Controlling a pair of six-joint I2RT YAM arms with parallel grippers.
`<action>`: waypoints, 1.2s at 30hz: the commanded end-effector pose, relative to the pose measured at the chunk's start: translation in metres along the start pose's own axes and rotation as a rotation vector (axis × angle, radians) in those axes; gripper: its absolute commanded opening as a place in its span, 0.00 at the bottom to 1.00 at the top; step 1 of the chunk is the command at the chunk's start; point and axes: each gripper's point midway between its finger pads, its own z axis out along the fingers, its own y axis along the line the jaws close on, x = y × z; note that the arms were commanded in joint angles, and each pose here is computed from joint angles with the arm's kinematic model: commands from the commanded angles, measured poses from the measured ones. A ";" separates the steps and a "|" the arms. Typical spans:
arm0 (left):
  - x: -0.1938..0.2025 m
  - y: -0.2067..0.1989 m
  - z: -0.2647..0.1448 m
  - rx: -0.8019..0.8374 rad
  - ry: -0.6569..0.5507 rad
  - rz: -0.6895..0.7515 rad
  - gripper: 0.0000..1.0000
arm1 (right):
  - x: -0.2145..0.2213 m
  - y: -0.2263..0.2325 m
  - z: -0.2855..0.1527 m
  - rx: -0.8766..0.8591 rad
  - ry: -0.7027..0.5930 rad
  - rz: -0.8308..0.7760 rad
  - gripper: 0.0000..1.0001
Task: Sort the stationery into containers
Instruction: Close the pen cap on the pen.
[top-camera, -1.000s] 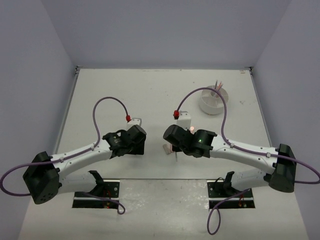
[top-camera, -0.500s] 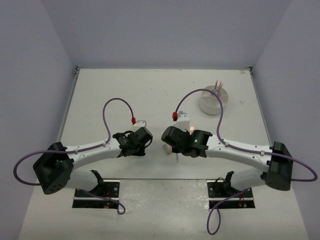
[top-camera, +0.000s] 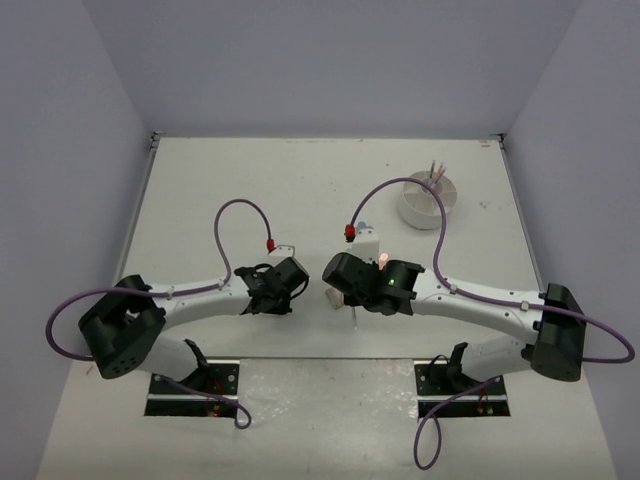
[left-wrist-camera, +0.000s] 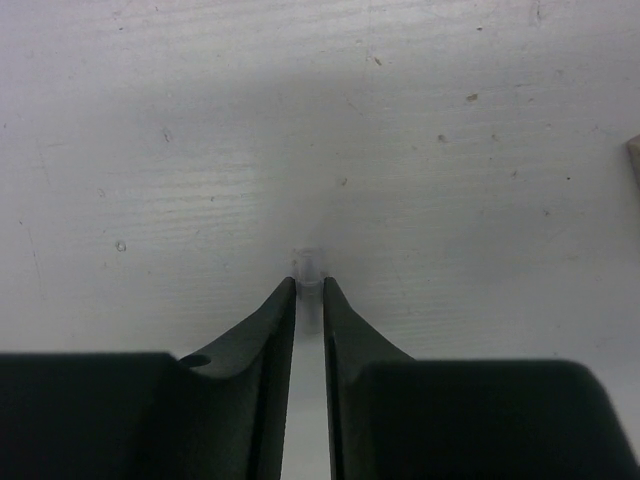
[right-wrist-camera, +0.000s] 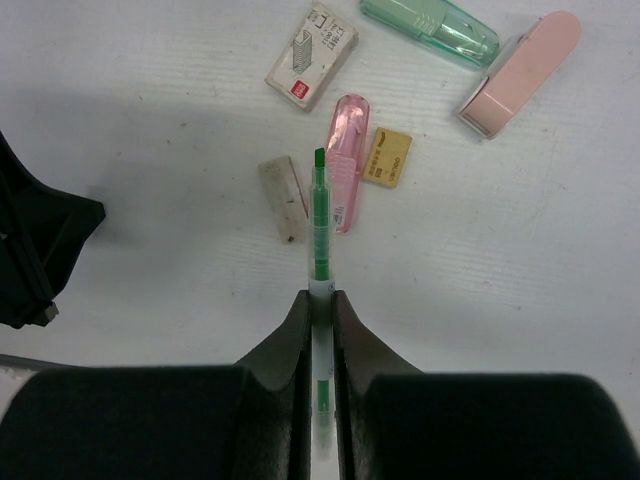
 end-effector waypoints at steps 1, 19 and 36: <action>-0.002 0.002 0.008 -0.031 -0.021 -0.019 0.16 | -0.003 0.002 0.002 -0.004 -0.015 0.029 0.00; -0.088 -0.055 -0.098 0.456 -0.374 -0.193 0.00 | 0.000 0.057 -0.019 -0.490 -0.109 0.031 0.00; -0.117 -0.071 -0.264 1.173 -0.764 -0.269 0.00 | -0.025 0.123 -0.130 -1.136 -0.376 0.070 0.00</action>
